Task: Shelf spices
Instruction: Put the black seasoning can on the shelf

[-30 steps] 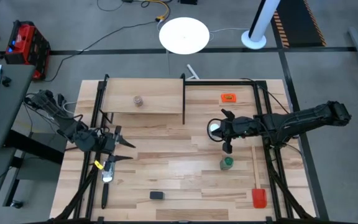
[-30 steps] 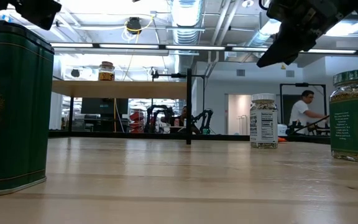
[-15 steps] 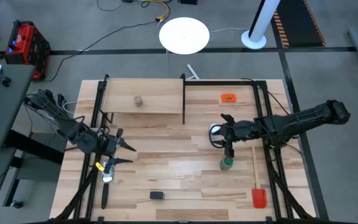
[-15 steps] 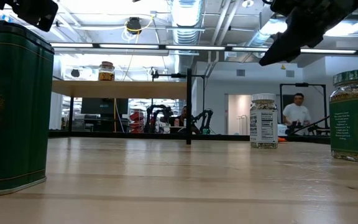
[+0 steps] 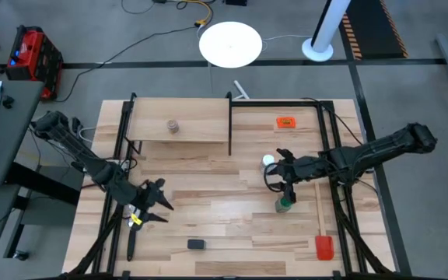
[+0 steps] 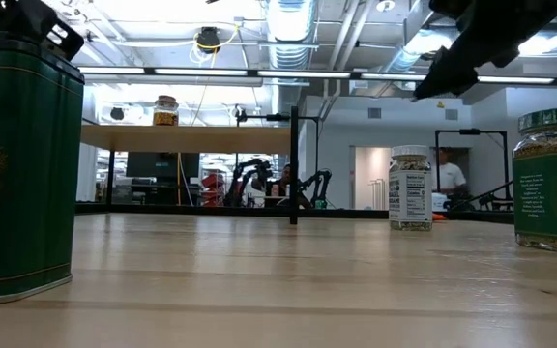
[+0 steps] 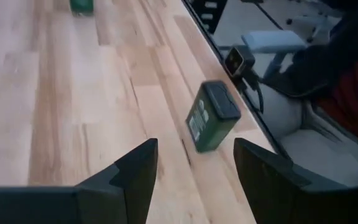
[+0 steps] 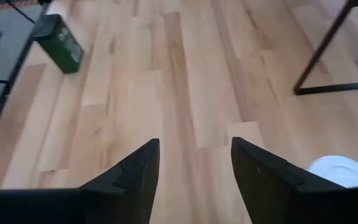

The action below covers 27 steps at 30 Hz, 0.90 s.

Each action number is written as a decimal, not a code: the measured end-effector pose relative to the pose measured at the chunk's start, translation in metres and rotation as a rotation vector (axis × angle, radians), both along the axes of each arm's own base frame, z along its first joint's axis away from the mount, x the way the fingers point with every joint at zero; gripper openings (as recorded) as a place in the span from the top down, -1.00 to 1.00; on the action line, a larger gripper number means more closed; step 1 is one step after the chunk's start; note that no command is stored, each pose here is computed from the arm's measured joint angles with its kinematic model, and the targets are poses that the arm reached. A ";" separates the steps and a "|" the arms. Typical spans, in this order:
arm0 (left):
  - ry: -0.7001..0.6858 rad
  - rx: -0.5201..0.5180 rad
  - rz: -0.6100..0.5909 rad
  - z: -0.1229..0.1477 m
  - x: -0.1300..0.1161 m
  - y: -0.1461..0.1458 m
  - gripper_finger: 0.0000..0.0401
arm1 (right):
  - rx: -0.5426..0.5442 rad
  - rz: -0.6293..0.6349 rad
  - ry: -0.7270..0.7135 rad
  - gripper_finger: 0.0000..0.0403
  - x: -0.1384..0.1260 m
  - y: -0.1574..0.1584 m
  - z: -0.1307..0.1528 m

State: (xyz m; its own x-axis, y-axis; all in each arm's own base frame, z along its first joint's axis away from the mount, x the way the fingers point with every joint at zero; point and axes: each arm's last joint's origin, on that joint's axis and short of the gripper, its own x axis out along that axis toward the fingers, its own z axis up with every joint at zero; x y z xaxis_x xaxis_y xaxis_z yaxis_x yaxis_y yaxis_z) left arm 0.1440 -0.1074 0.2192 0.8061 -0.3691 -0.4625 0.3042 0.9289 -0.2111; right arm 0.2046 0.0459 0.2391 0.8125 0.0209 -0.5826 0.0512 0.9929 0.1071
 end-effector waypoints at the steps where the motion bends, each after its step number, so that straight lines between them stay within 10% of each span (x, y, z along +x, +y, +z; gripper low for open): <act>1: 0.008 0.011 -0.003 -0.003 0.002 -0.002 0.00 | 0.003 0.009 -0.009 0.02 0.000 0.002 0.001; 27: -0.084 0.035 0.044 -0.040 0.047 -0.090 0.00 | 0.138 0.179 -0.056 0.13 -0.014 0.052 0.006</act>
